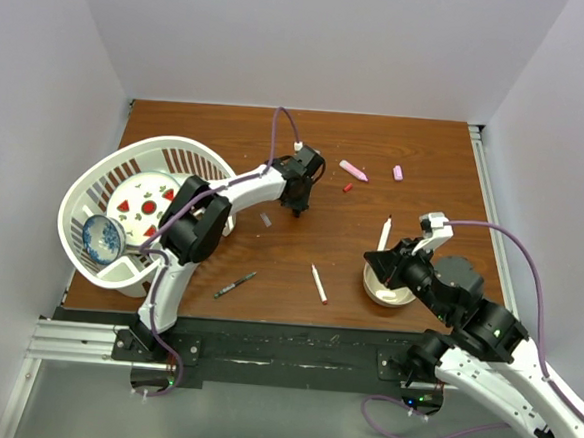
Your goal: Insert the pens into the pen caps
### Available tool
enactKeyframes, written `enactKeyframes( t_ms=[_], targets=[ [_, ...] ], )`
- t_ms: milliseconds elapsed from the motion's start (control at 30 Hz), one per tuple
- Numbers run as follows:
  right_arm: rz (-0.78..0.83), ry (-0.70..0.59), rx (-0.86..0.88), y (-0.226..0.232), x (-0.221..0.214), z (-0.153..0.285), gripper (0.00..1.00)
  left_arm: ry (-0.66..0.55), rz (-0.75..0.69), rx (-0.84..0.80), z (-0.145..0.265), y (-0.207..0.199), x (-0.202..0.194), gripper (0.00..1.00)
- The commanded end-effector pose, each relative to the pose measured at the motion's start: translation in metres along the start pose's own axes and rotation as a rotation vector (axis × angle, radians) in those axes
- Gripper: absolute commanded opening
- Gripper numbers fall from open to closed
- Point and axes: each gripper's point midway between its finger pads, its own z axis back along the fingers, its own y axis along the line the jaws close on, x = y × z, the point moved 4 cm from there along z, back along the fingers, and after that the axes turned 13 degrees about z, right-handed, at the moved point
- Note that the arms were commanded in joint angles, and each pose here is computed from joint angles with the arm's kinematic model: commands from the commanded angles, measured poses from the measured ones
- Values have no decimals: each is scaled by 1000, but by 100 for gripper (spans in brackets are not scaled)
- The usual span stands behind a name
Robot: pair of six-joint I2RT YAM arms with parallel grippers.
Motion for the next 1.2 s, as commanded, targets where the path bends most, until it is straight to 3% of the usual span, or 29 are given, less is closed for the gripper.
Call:
enactKeyframes(
  t_ms=[0, 467, 533, 633, 800, 1000, 1167],
  targets=[
    [3, -64, -8, 0, 20, 8, 0, 33, -45, 93, -5, 11, -11, 26],
    [5, -63, -6, -1, 19, 12, 0, 81, -103, 182, -14, 20, -28, 26],
    [5, -69, -4, -1, 20, 12, 0, 95, -106, 186, -16, 21, -32, 21],
    [2, -67, 3, 0, 20, 12, 0, 109, -106, 189, -16, 23, -38, 1],
    [6, -41, 24, 5, 15, 4, 0, 56, -64, 121, 4, 19, -32, 0],
    [21, -33, 69, 12, 10, -7, 0, -26, 14, -70, 46, -2, -15, 0],
    [55, -23, 201, 31, 3, -17, 0, -77, 90, -415, 120, -37, -3, 0]
  ],
)
